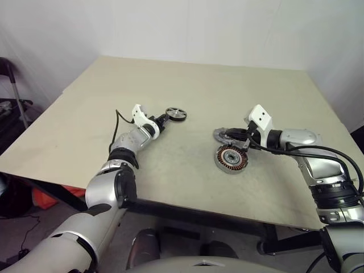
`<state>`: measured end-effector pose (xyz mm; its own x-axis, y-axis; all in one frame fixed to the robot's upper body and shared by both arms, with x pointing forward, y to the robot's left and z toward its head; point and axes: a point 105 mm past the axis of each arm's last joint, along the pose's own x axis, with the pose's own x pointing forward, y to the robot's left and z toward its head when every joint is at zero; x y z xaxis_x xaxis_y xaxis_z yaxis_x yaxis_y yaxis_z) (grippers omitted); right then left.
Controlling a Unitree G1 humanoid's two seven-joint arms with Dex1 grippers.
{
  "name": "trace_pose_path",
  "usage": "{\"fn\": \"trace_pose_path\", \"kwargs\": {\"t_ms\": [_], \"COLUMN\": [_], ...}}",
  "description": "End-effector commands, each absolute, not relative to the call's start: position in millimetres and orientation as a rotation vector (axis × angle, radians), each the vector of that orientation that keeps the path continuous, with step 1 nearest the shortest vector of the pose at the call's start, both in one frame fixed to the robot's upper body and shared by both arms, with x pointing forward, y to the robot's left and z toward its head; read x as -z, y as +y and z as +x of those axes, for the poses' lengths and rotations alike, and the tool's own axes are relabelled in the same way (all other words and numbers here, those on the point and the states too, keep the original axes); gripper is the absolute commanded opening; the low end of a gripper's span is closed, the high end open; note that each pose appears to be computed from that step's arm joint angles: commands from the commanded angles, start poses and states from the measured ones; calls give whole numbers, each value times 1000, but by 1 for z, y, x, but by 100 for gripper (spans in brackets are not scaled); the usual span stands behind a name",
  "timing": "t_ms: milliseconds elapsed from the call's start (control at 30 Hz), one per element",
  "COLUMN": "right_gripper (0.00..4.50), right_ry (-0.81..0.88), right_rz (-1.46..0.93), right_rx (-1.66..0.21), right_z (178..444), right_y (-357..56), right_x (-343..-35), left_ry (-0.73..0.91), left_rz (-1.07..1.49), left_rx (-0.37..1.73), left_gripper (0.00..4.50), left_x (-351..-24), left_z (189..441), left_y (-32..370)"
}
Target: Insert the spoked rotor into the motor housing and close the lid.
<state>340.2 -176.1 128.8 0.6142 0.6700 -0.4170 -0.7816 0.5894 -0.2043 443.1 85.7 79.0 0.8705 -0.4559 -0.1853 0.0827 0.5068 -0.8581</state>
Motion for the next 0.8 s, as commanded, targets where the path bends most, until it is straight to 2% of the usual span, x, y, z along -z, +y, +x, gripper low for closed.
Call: {"fn": "trace_pose_path", "kwargs": {"t_ms": [33, 267, 433, 533, 600, 800], "right_gripper": [0, 0, 0, 0, 0, 0], "right_ry": [278, 248, 262, 264, 263, 251], "right_rz": [-417, -408, -412, -408, -407, -406], "right_rx": [-851, -833, -821, -817, -819, -812], "right_z": [342, 347, 343, 342, 341, 344], "right_y": [-177, -168, -167, -167, -166, -166], "right_x": [-138, -152, -152, -153, -153, -157], "left_ry": [362, 448, 351, 352, 367, 426], "left_rz": [-1027, -941, -956, -972, -976, -966], "left_rx": [363, 300, 386, 386, 371, 304], "left_gripper": [88, 88, 88, 148, 210, 210], "left_x": [-101, -85, -104, -102, -99, -86], "left_z": [451, 450, 454, 453, 453, 451], "left_y": [82, 73, 71, 72, 73, 74]}}
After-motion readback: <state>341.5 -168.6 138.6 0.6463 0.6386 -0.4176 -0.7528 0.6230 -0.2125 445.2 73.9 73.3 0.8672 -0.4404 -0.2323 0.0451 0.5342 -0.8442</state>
